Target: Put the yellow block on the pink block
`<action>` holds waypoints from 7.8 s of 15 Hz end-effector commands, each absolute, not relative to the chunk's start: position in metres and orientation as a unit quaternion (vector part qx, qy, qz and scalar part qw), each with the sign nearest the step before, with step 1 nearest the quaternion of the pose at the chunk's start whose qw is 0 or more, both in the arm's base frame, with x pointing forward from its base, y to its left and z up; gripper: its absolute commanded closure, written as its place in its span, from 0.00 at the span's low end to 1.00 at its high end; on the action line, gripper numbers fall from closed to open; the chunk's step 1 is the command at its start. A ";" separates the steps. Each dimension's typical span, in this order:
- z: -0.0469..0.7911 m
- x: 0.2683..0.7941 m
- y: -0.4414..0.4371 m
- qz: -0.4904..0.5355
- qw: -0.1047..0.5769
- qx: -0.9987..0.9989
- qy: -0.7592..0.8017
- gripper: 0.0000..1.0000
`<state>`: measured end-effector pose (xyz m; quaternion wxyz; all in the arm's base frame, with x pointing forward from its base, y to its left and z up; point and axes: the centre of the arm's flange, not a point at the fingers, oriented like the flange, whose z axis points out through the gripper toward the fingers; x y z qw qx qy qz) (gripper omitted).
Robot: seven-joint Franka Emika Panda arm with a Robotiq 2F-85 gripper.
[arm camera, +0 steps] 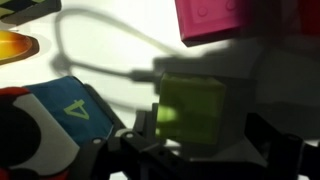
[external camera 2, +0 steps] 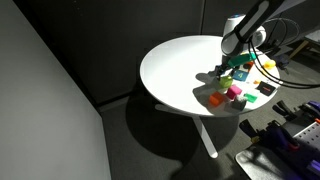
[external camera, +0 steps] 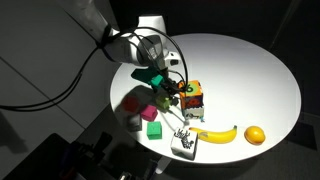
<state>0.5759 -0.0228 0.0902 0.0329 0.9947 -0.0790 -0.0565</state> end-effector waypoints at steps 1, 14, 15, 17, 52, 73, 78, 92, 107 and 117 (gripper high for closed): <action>0.083 0.584 -0.024 -0.055 0.040 0.994 -0.085 0.00; 0.077 0.575 -0.024 -0.065 0.035 0.994 -0.079 0.00; 0.077 0.575 -0.024 -0.065 0.035 0.994 -0.079 0.00; 0.077 0.575 -0.024 -0.065 0.035 0.994 -0.079 0.00; 0.137 0.554 -0.002 -0.039 0.029 0.997 -0.057 0.72; 0.165 0.480 0.007 -0.042 0.062 0.997 0.011 0.72; 0.156 0.481 0.004 -0.026 0.064 0.997 0.015 0.72; 0.138 0.481 0.014 -0.018 0.061 0.998 0.024 0.72; 0.131 0.477 0.012 -0.026 0.065 0.997 0.024 0.31; 0.141 0.470 0.014 -0.018 0.051 0.998 0.032 0.00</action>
